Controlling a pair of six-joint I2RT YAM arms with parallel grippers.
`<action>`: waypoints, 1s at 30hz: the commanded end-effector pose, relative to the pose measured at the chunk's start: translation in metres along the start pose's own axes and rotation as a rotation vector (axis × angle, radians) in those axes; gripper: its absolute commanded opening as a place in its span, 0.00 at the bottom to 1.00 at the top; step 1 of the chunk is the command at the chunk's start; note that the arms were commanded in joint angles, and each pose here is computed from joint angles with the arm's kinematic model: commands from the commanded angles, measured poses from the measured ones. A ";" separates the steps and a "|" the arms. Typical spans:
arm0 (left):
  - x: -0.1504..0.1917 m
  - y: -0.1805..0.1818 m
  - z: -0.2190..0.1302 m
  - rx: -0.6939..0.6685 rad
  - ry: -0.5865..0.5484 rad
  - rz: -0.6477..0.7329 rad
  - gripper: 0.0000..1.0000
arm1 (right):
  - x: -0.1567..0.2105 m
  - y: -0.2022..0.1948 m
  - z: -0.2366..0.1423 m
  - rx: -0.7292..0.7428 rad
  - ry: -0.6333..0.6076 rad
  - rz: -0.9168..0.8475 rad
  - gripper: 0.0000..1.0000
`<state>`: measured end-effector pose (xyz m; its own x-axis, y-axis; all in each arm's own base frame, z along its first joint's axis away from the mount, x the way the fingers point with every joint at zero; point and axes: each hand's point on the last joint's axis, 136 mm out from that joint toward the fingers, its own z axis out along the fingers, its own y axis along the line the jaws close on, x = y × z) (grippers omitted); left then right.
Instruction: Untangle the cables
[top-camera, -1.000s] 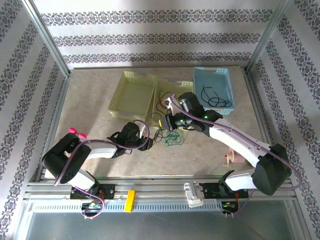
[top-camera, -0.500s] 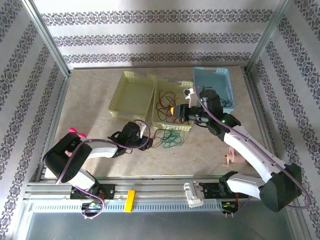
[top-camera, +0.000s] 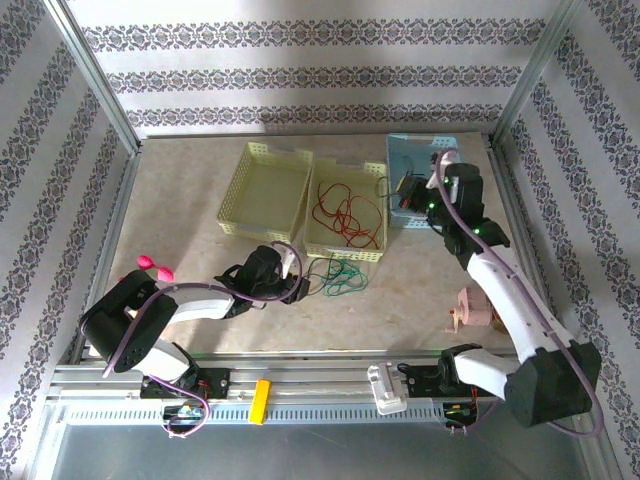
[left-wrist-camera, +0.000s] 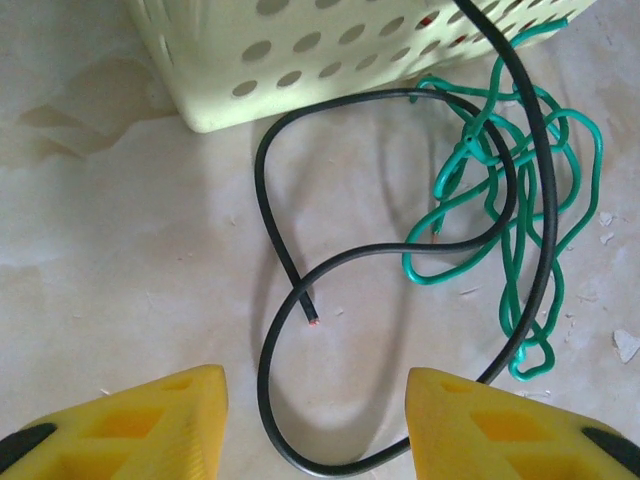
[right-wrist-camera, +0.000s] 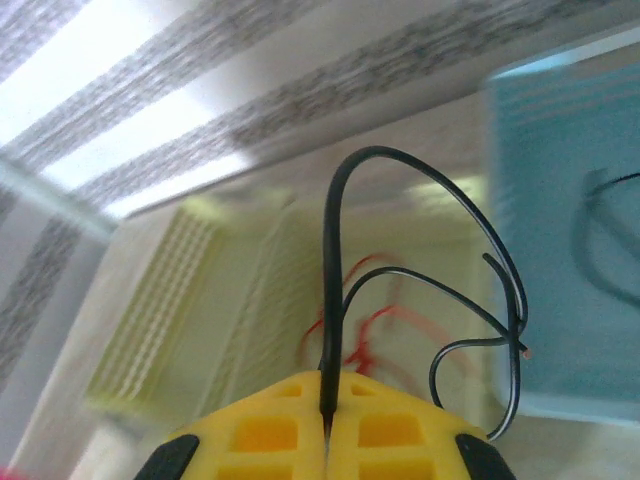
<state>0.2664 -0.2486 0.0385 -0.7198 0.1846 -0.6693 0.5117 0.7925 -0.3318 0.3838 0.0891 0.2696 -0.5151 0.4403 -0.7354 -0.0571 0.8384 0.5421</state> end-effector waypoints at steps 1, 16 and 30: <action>0.000 -0.005 0.003 0.000 0.013 0.038 0.50 | -0.042 -0.048 0.016 0.159 -0.123 0.105 0.08; -0.003 -0.013 -0.002 -0.001 0.005 0.071 0.53 | 0.007 -0.097 0.058 0.229 0.039 0.264 0.41; -0.010 0.002 0.007 -0.087 -0.020 0.048 0.58 | 0.242 0.060 0.006 -0.222 0.677 -0.310 0.41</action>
<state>0.2733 -0.2530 0.0365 -0.7000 0.2206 -0.6792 0.5146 0.8153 -0.2654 0.2926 0.2286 0.1392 -0.8513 0.0343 -0.5236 -0.2885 0.8030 0.5216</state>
